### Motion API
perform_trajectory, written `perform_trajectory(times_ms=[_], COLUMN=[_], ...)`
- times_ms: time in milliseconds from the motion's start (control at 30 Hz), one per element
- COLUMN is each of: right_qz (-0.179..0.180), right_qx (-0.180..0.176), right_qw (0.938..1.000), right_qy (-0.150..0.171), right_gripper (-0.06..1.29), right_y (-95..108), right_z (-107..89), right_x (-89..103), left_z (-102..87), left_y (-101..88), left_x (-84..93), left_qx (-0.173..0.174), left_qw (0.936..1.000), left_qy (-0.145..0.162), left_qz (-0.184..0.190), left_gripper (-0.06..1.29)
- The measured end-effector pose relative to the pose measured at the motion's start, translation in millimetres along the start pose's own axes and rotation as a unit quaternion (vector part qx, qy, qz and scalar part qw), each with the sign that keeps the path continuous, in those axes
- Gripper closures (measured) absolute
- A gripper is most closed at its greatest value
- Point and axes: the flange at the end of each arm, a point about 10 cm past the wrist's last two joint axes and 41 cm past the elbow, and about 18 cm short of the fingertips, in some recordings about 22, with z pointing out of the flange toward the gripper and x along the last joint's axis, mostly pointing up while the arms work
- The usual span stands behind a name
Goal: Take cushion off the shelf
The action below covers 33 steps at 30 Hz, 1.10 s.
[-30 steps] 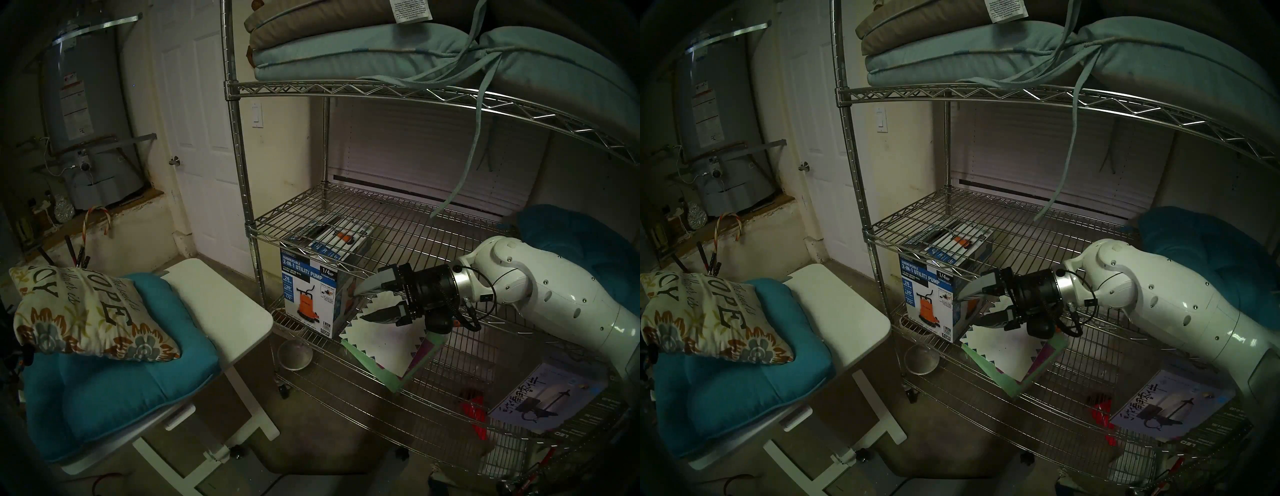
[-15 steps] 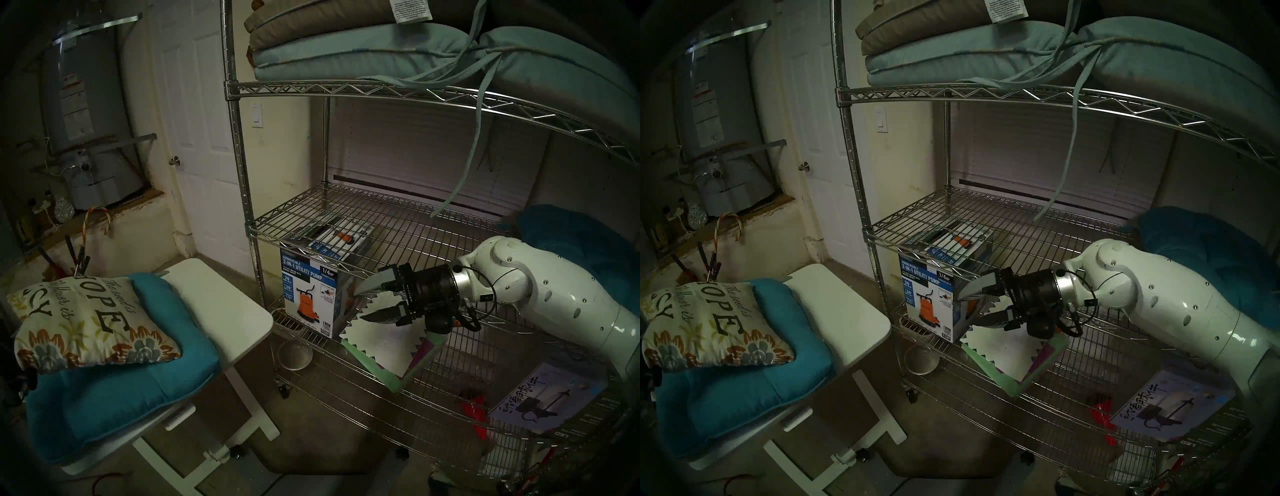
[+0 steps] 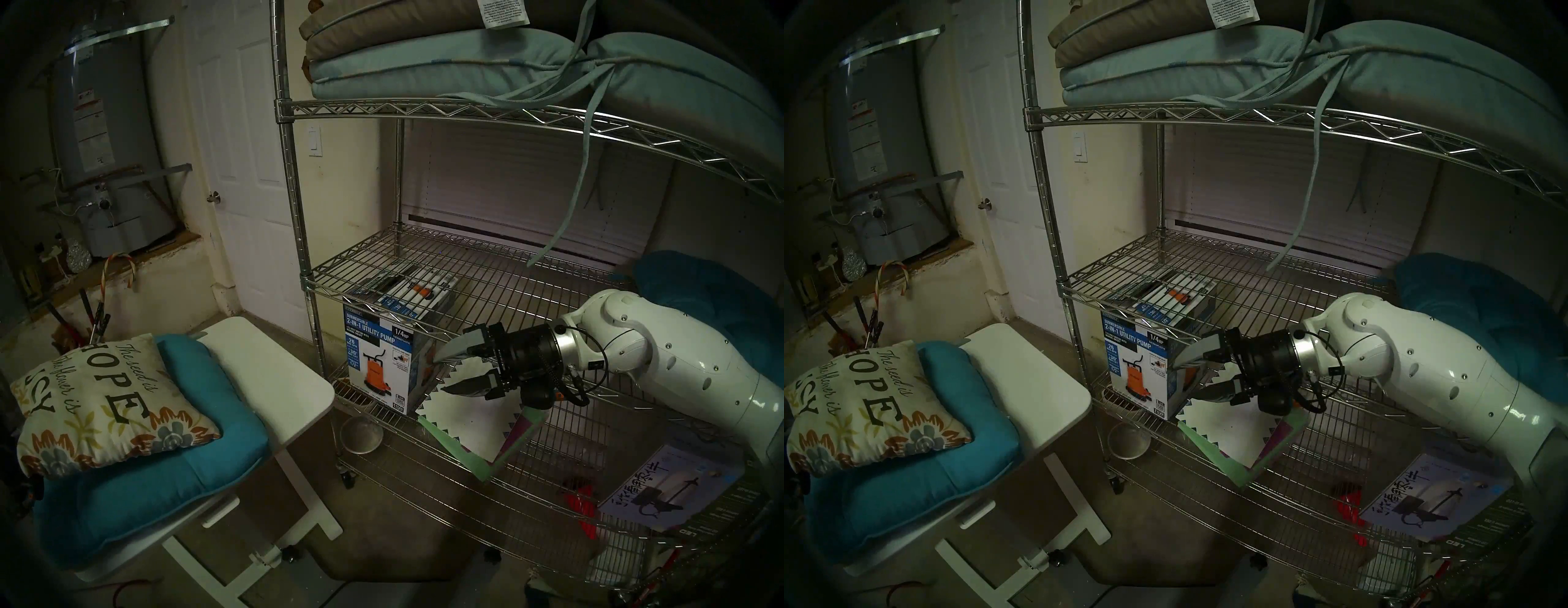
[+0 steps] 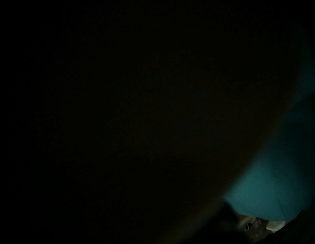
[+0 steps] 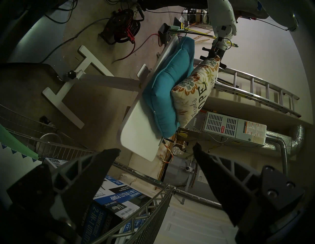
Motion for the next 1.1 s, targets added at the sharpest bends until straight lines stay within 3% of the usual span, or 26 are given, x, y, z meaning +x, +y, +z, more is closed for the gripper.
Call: perform_trajectory(times_ms=[433,1100], right_qz=[0.000,0.000], right_qx=[0.000,0.000], right_qw=[1.0000,1.0000], right_qy=[0.000,0.000], right_gripper=[-0.01,-0.01], right_y=[0,0], right_z=[0.0,0.0], right_x=[0.0,0.1], left_z=[-11.9,-44.9], left_y=[12.0,28.0], left_x=[-3.4,4.4], left_qx=[-0.009,-0.012], left_qw=[0.9999,0.9999], left_qy=[0.000,0.004], left_qz=[0.013,0.009], left_gripper=[1.26,1.26])
